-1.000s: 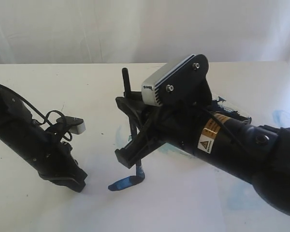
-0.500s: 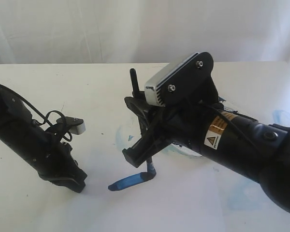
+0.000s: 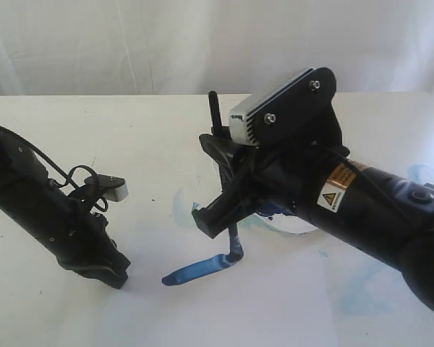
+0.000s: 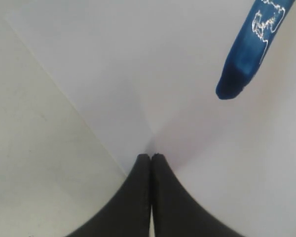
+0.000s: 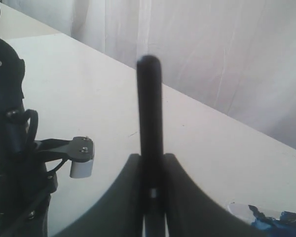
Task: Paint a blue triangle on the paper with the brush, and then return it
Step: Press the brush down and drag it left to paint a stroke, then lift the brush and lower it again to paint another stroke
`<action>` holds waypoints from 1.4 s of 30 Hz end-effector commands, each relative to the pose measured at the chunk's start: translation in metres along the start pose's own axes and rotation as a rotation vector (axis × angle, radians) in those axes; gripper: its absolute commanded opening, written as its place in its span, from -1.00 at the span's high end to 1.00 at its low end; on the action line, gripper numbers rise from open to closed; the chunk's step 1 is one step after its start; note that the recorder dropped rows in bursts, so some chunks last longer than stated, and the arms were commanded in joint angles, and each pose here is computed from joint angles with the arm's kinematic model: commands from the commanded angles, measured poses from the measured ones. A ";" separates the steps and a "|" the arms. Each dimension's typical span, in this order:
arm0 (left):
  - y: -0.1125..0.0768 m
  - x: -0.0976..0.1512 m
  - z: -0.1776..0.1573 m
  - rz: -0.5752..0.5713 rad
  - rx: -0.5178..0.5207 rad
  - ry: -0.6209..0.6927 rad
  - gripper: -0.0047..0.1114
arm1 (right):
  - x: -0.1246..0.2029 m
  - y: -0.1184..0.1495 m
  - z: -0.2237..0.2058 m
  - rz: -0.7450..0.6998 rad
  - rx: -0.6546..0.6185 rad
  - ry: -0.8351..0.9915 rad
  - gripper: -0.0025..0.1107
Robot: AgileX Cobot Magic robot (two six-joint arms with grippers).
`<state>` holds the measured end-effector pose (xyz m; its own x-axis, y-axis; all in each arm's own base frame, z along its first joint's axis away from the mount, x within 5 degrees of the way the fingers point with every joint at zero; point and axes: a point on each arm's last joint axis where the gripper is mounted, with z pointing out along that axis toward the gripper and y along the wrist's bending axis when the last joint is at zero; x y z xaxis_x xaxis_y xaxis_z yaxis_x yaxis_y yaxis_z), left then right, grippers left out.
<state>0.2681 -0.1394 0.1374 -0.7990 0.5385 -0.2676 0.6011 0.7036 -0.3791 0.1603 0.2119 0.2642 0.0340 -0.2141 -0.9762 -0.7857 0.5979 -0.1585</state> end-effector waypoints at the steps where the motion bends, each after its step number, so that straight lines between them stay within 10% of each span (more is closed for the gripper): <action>1: -0.003 0.003 0.003 -0.005 0.022 0.020 0.92 | -0.009 -0.002 -0.008 0.001 0.004 -0.025 0.96; 16: -0.003 0.003 0.003 -0.005 0.022 0.020 0.92 | -0.024 -0.005 -0.016 0.410 -0.002 -0.140 0.96; 27: -0.003 0.003 0.003 -0.005 0.024 0.023 0.92 | -0.024 0.009 -0.021 0.435 0.247 -0.164 0.96; 42: -0.003 0.003 0.003 -0.005 0.025 0.023 0.92 | -0.006 0.054 0.013 0.379 0.233 -0.136 0.96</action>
<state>0.2677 -0.1395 0.1374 -0.7979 0.5409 -0.2661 0.6025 0.7013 -0.3812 0.1246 0.2517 0.2555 -0.1599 0.1301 -0.9785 -0.6035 0.7716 0.2011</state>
